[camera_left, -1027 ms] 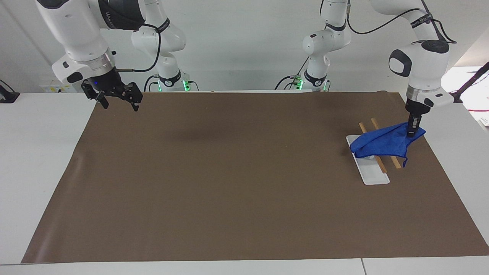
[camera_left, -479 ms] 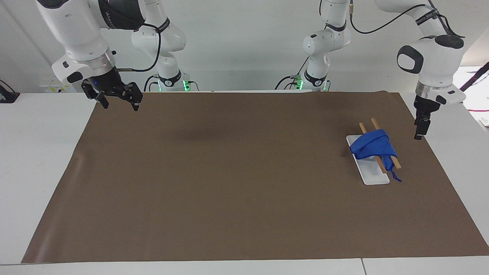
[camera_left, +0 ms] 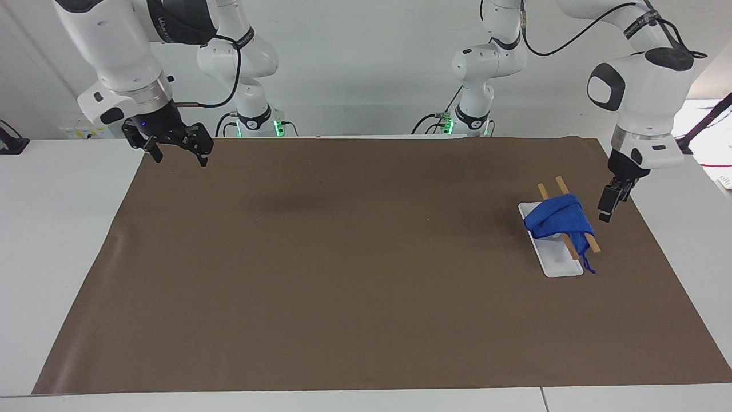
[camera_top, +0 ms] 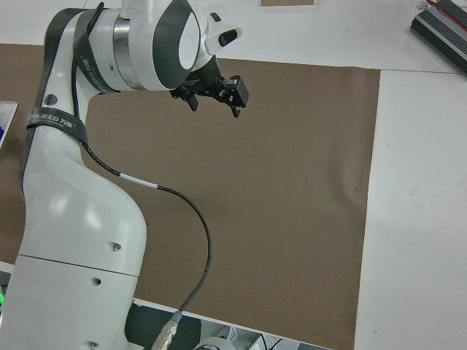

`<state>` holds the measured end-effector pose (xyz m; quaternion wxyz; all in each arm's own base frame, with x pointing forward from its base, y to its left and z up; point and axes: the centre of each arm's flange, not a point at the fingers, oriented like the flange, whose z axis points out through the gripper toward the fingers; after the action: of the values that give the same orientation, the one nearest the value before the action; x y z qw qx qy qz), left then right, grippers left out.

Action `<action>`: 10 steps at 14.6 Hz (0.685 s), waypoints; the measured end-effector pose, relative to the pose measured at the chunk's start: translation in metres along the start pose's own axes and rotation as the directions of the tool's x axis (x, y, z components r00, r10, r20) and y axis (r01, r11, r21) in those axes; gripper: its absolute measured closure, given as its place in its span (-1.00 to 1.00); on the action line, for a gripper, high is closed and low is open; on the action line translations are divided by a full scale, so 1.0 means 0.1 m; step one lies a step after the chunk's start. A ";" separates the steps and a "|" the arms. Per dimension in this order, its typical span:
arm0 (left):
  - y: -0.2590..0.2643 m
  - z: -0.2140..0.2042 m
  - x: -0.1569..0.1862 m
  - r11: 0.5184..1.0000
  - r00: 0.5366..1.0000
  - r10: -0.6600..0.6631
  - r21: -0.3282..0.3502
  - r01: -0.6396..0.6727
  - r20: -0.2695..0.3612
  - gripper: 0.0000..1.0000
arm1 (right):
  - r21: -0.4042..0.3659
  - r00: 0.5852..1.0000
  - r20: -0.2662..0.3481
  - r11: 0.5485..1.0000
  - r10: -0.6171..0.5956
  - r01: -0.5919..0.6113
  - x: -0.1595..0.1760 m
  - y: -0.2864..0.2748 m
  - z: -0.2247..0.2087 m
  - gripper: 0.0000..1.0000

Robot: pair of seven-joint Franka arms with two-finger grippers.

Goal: Right arm passes towel to left arm to hang
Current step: 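Lower the towel with the left gripper over the wooden rack stick, then open the left gripper and draw it back from the rack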

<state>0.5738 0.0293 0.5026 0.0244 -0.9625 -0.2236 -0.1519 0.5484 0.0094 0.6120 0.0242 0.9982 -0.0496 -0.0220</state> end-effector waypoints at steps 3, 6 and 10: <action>0.27 -0.06 -0.15 0.985 0.983 0.173 -0.008 -0.173 0.063 -1.00 | 0.000 1.000 0.000 1.000 0.000 0.000 0.00 0.00 0.00 -1.00; 0.47 -0.32 -0.19 0.959 0.951 0.282 -0.066 -0.276 0.123 -1.00 | 0.000 1.000 0.001 1.000 0.000 0.000 0.00 0.00 0.00 -1.00; 0.55 -0.75 -0.12 0.935 0.922 0.352 -0.114 -0.337 0.163 -1.00 | 0.000 1.000 0.003 1.000 0.000 0.000 0.00 0.00 0.01 -1.00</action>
<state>0.5662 -0.0337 0.5720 -0.0099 -0.9967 -0.0454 -0.0666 0.5482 0.0096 0.6113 0.0242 0.9982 -0.0495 -0.0235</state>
